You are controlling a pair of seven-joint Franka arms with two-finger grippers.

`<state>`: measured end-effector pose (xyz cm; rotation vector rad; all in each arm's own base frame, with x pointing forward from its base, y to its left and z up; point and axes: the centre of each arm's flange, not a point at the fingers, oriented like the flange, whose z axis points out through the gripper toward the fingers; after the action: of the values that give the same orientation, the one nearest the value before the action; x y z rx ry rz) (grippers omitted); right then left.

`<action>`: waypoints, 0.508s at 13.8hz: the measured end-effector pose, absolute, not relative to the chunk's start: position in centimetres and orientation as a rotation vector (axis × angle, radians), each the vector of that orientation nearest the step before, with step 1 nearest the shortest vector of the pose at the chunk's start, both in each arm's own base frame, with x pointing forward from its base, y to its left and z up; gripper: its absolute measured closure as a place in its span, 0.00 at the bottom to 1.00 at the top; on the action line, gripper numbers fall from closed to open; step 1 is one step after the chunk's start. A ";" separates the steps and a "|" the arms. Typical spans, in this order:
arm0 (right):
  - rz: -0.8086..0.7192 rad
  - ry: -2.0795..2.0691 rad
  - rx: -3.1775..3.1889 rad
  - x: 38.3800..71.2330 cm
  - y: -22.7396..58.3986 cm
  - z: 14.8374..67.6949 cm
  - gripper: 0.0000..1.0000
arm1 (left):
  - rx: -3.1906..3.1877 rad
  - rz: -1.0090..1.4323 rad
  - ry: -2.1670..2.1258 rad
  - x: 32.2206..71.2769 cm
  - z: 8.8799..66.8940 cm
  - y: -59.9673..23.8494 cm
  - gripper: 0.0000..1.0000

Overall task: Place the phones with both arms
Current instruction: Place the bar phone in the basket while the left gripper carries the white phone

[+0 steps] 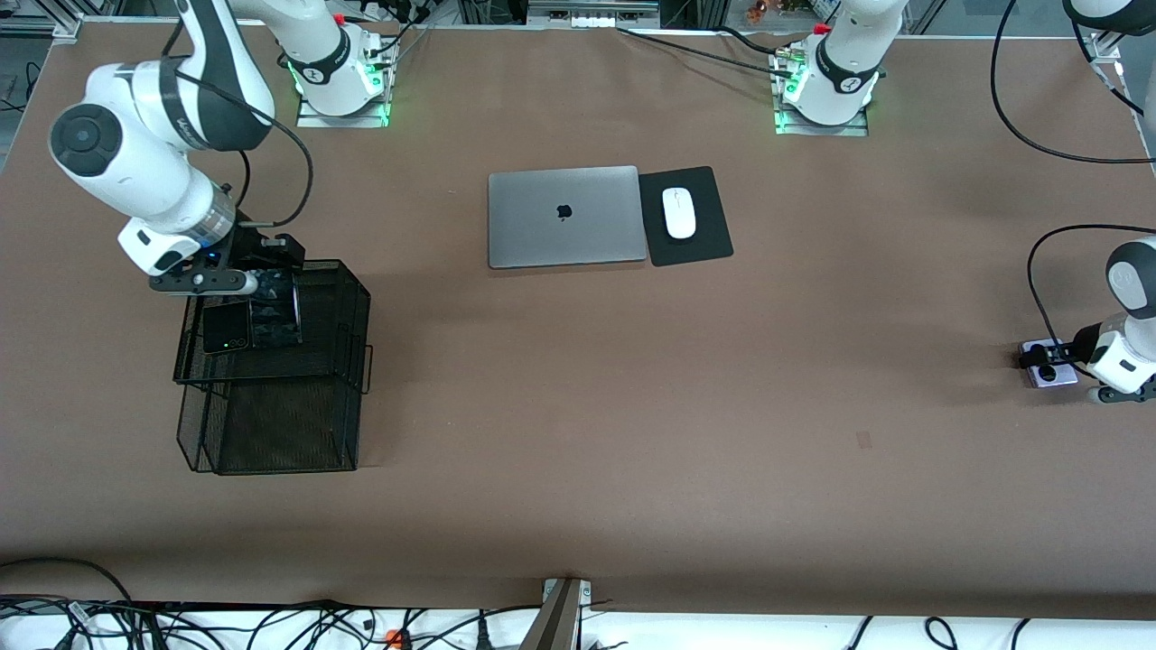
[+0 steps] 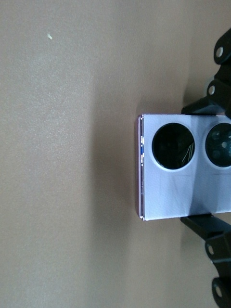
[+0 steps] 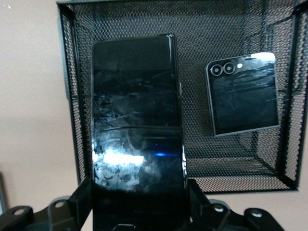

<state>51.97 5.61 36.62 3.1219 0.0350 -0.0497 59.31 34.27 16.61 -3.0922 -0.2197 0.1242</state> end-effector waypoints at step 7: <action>-0.075 0.009 3.084 52.6 5.8 33.1 0.19 | -3.133 0.235 0.023 61.5 21.8 30.6 0.16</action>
<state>52.55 5.84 33.09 3.0840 0.0086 -0.0746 61.51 30.63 21.79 -3.1327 0.0226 0.2350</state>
